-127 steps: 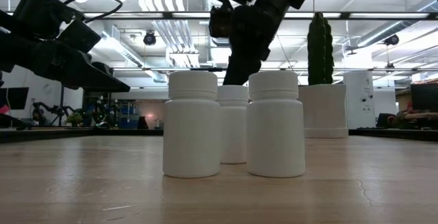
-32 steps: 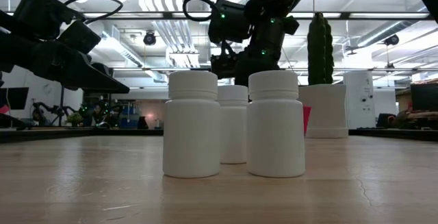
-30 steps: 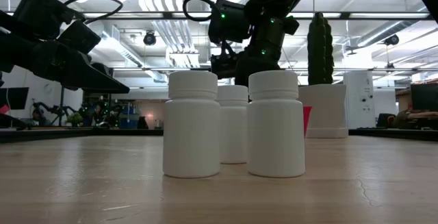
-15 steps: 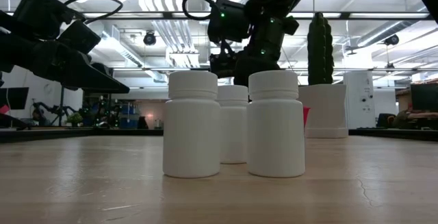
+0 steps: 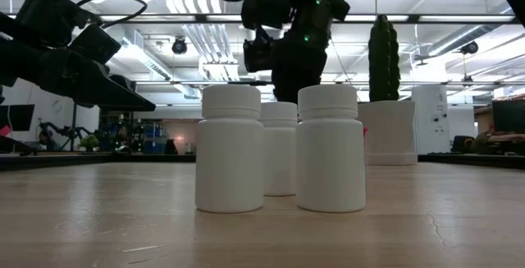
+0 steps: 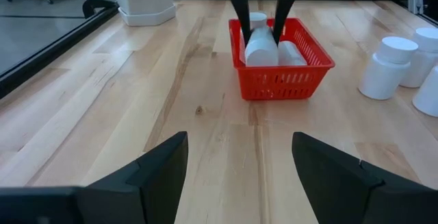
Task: Pick and place pill bottles into a basket
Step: Adjust the white pill bottles in the red basket
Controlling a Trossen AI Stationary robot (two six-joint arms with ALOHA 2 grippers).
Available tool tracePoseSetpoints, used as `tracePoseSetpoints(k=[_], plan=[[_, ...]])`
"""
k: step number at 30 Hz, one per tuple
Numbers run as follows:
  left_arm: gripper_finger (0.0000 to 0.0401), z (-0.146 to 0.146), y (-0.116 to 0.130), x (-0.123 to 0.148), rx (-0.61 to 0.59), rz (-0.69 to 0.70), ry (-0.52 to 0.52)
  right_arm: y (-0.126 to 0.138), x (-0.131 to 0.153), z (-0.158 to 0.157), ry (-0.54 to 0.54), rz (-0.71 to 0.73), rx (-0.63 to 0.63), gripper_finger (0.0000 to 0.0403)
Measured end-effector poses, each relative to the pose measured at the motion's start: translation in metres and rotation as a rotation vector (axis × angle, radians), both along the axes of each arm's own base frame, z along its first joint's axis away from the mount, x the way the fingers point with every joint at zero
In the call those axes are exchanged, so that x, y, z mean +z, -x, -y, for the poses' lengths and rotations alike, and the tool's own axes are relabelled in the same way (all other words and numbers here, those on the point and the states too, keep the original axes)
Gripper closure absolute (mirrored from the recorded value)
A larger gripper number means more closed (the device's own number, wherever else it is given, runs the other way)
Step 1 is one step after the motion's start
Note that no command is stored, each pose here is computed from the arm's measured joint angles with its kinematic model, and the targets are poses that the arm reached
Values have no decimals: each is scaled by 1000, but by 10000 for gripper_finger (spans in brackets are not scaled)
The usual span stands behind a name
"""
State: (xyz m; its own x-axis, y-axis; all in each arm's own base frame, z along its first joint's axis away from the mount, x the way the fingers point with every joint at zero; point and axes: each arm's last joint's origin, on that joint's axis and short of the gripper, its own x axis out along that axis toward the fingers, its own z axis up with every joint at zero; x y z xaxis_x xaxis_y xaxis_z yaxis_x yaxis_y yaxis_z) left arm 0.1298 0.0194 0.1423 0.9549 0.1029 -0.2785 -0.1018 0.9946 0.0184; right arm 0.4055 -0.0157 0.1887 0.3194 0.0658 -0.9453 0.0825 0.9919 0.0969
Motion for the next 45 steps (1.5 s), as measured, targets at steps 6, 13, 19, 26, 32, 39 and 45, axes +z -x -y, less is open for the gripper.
tracePoseSetpoints(k=[6, 13, 19, 26, 32, 39, 45], plan=[[157, 0, 0, 0, -2, 0, -5, -2, 13, -3, 1, -12, 7, 285], [157, 1, -4, 13, -68, 62, -34, -6, 25, -3, 19, 11, 48, 288], [157, 1, -9, 33, -97, 114, -109, -5, 37, -1, 67, -20, 61, 288], [157, 0, -14, 47, -113, 137, -160, -9, 66, 1, 144, 13, 82, 288], [157, 0, -22, 49, -145, 105, -154, -13, 90, 1, 188, 75, 114, 290], [157, -3, -39, 56, -161, 60, -185, -16, 116, 2, 208, 142, 138, 290], [157, -6, -56, 64, -181, 38, -255, -15, 121, 1, 210, 145, 141, 290]])
